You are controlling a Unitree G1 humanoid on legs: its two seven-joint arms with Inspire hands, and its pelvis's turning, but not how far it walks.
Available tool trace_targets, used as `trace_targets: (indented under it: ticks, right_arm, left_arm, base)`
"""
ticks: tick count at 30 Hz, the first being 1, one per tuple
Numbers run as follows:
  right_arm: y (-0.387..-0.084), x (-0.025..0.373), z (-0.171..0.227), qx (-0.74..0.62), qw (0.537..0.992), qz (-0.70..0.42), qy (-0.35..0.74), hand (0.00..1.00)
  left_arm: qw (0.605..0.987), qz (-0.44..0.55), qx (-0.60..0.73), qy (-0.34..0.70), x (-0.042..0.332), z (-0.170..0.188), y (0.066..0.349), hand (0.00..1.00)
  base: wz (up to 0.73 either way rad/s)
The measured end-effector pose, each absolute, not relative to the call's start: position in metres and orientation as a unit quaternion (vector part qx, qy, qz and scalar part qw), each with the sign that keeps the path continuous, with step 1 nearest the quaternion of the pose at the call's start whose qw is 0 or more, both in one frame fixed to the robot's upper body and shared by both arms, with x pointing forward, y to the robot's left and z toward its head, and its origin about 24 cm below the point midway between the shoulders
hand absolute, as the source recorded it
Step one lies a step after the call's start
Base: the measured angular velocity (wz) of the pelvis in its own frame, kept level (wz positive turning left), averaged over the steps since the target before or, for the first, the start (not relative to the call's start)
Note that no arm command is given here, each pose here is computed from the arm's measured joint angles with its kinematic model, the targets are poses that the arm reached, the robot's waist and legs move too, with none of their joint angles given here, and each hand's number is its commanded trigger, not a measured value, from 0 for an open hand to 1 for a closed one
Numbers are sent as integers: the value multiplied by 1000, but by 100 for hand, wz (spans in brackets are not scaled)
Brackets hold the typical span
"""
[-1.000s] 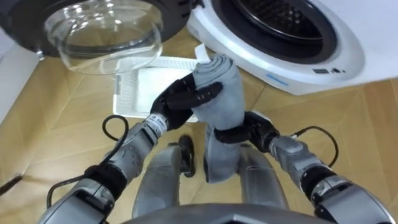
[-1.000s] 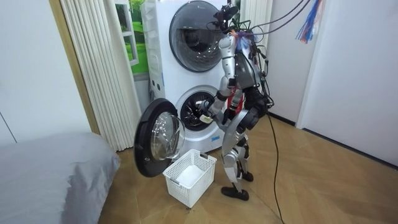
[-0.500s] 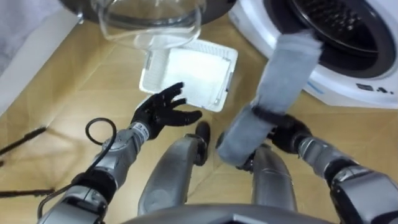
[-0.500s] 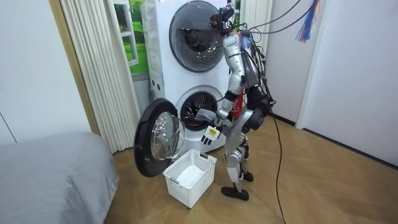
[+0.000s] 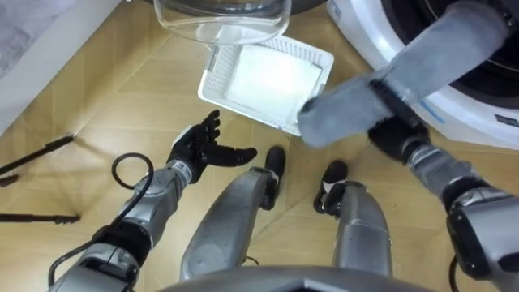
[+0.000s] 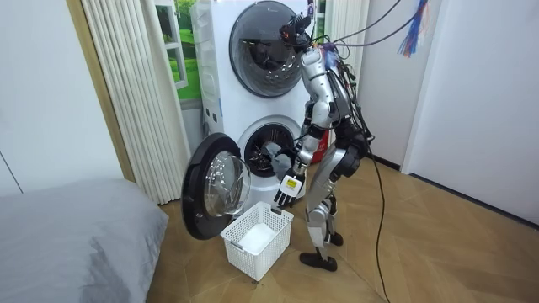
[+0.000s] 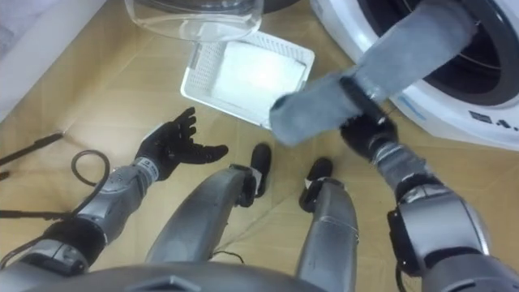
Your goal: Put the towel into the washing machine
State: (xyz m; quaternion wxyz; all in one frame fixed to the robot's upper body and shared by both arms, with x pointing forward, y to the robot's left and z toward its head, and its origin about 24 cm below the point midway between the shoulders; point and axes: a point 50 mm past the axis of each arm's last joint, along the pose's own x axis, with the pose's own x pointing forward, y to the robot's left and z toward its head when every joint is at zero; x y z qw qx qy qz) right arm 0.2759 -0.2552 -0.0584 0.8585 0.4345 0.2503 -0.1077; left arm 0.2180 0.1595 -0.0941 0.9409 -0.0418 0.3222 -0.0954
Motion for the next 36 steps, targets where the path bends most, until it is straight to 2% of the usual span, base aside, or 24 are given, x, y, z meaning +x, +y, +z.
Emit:
trace_targets:
  ticks: [6, 13, 15, 16, 17, 18, 24, 34, 36]
  right_arm:
    - [-268, 295, -34, 450, 861, -119, 204, 100]
    - [-301, 327, 23, 496, 847, -161, 107, 100]
    - [-302, 325, 20, 498, 841, -177, 117, 100]
    - [-302, 327, 23, 503, 837, -182, 113, 83]
    - [-302, 331, 29, 507, 835, -184, 107, 47]
    - [-302, 332, 30, 508, 834, -186, 107, 0]
    - [-305, 337, 38, 523, 810, -236, 121, 0]
    - [-317, 335, 44, 602, 728, -312, 108, 0]
    - [-319, 335, 45, 602, 723, -323, 103, 0]
  left_arm:
    - [942, -85, -11, 323, 208, -94, 170, 0]
    - [944, -57, 9, 324, 187, -93, 186, 0]
    - [944, -62, 19, 323, 185, -93, 184, 0]
    - [945, -66, 25, 320, 184, -92, 183, 0]
    - [946, -70, 28, 315, 183, -90, 181, 0]
    - [947, -73, 29, 313, 183, -89, 180, 0]
    - [951, -79, 34, 296, 183, -86, 170, 0]
    - [955, -72, 38, 284, 186, -86, 161, 0]
    - [955, -74, 35, 284, 186, -86, 158, 0]
  base:
    - [7]
    - [2]
    - [16]
    - [8]
    - [5]
    - [0]
    - [10]
    - [7]
    - [0]
